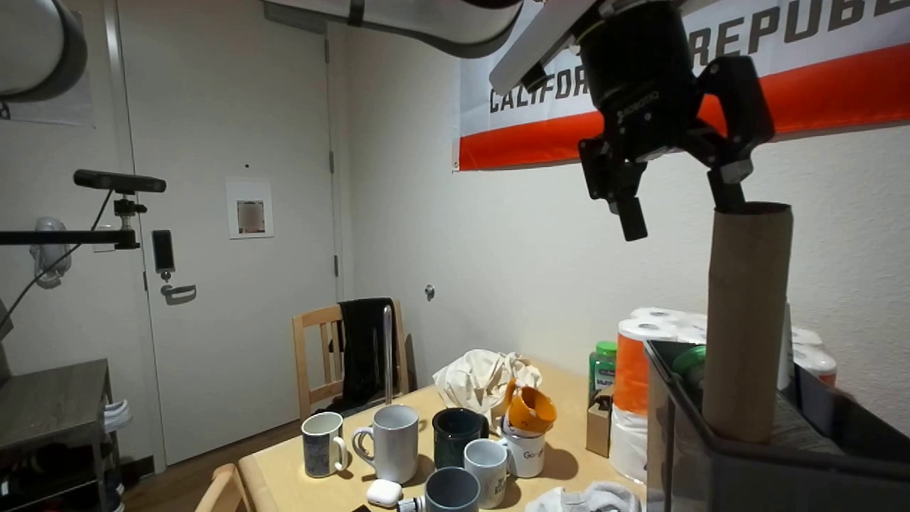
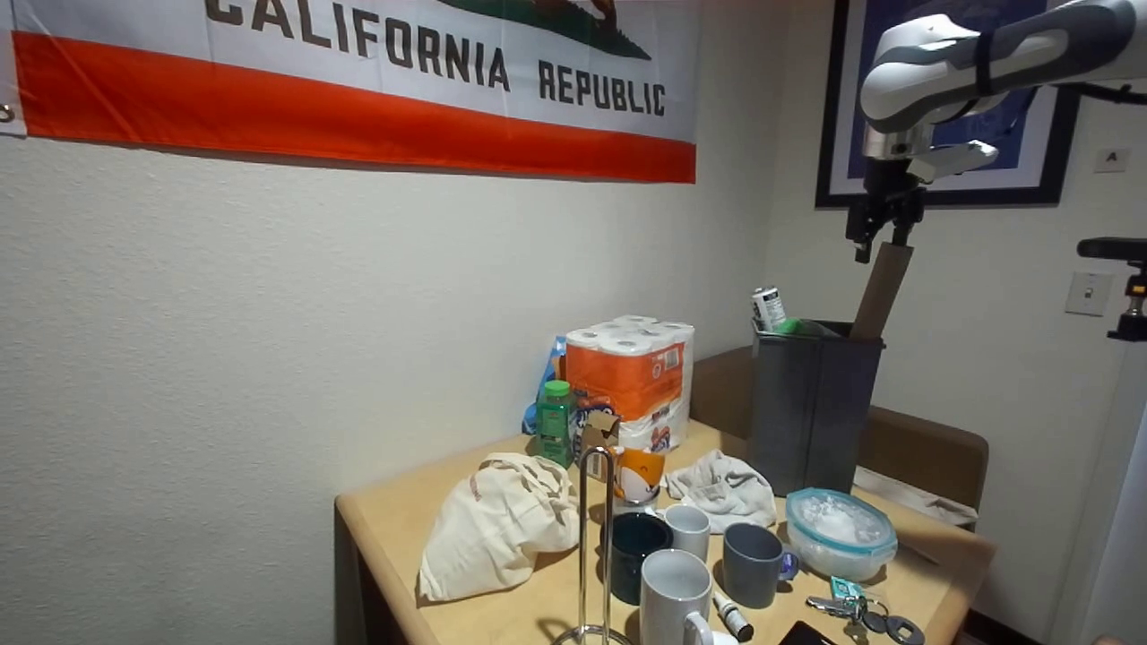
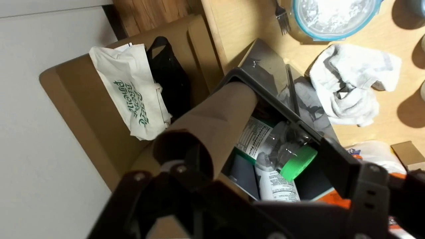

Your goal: Take the empty paper roll and put it on the silver holder

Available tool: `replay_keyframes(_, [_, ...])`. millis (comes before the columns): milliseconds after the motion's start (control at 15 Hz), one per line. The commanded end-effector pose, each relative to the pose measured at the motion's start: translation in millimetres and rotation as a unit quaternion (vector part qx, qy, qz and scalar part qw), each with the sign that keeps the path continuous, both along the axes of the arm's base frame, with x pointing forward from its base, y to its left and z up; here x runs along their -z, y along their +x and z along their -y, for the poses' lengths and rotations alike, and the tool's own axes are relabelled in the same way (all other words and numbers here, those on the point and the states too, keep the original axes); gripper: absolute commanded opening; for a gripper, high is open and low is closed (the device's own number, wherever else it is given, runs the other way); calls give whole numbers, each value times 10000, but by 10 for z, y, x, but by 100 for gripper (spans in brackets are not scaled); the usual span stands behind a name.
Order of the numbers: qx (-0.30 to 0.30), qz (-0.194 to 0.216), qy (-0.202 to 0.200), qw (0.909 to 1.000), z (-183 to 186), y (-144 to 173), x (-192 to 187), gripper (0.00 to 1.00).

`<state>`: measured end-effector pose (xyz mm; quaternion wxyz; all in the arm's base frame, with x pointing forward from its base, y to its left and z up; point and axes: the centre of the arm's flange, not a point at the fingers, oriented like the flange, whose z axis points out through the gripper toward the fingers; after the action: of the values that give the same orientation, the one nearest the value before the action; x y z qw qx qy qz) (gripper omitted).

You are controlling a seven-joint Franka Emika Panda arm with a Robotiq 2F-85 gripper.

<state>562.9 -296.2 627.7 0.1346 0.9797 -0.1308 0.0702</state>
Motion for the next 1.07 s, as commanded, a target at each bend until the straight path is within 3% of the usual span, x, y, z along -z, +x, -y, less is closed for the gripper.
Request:
replay_keyframes(0, [187, -99, 102, 9997, -1, -160, 63, 58])
replay_keyframes(400, [309, -134, 88, 9994, 49, -169, 53, 11])
replay_keyframes(533, [342, -114, 50, 9993, 57, -158, 15, 0])
replay_keyframes(1000, [343, 119, -146, 9992, -16, -42, -372, 1])
